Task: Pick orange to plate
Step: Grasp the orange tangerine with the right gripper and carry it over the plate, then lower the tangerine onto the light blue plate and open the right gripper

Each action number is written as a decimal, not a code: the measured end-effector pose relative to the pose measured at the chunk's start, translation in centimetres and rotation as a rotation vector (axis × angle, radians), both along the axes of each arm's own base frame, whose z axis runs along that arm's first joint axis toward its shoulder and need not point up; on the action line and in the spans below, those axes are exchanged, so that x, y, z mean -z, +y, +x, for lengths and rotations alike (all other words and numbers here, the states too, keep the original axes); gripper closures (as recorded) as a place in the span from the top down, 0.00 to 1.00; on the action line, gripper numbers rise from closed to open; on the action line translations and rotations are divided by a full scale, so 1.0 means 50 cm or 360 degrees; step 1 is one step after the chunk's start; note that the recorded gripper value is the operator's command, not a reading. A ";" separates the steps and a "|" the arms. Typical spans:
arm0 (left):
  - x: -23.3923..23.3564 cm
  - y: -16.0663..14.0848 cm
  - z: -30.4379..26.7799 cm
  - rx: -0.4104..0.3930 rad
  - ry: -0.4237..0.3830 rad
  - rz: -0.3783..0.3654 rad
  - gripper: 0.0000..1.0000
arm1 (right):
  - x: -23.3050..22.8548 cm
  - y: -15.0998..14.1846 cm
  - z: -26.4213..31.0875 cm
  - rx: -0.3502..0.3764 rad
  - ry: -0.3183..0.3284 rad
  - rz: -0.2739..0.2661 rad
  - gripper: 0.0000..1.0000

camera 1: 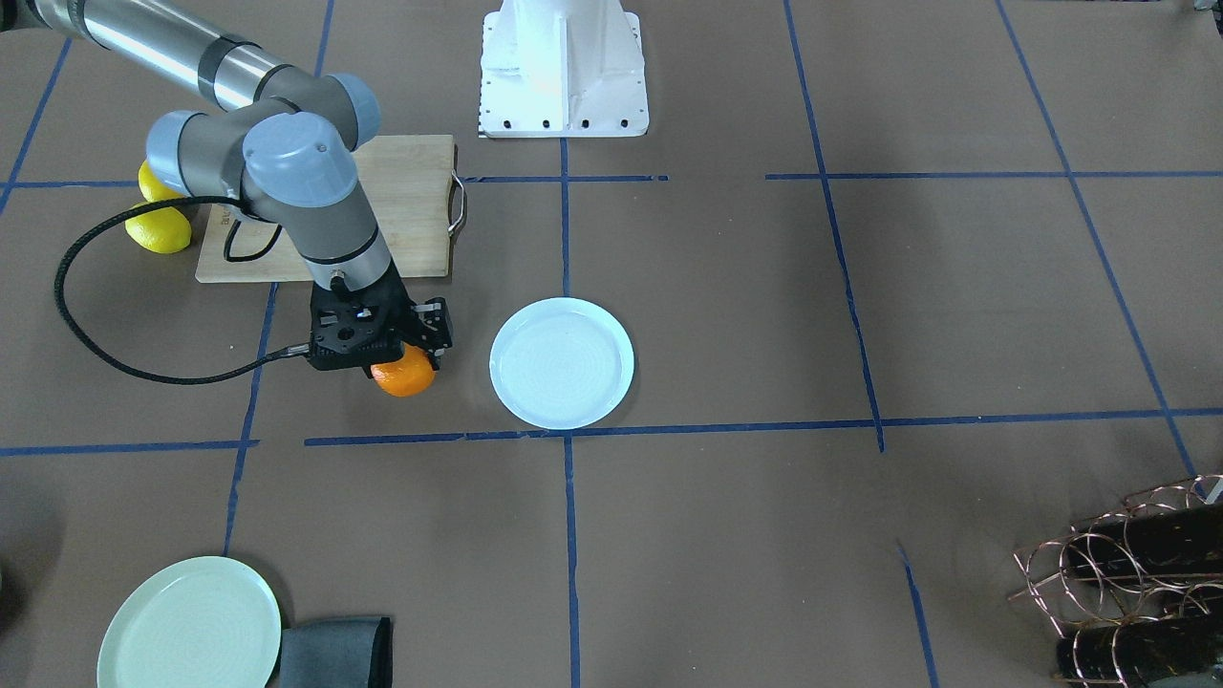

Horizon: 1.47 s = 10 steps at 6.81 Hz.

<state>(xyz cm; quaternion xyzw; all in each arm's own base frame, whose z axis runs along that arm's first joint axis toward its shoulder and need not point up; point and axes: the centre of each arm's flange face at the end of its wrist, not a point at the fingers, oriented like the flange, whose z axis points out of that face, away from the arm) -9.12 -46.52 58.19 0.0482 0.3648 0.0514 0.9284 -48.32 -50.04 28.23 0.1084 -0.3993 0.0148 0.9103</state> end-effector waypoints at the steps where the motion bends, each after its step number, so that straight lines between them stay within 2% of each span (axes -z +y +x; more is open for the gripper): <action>1: -0.004 0.009 0.006 -0.0002 0.0060 -0.0002 1.00 | 0.067 0.014 -0.044 -0.0030 -0.0015 -0.0030 0.11; 3: -0.006 0.014 0.009 -0.0002 0.0097 -0.0006 1.00 | 0.160 0.035 -0.166 -0.0112 0.0004 -0.0076 0.11; 5: -0.006 0.014 0.010 -0.0002 0.0101 -0.0006 1.00 | 0.187 0.042 -0.258 -0.0176 0.0059 -0.0096 0.16; 6: -0.006 0.014 0.010 -0.0001 0.0102 -0.0006 1.00 | 0.181 0.040 -0.278 -0.0197 0.0086 -0.0093 0.34; 7: -0.006 0.014 0.010 -0.0001 0.0105 -0.0007 1.00 | 0.174 0.039 -0.290 -0.0207 0.0097 -0.0087 0.94; 8: -0.006 0.015 0.010 -0.0001 0.0106 -0.0007 1.00 | 0.168 0.042 -0.300 -0.0208 0.0099 -0.0084 1.00; 10: -0.005 0.014 0.010 -0.0001 0.0106 -0.0006 1.00 | 0.172 0.049 -0.314 -0.0256 0.0068 -0.0081 1.00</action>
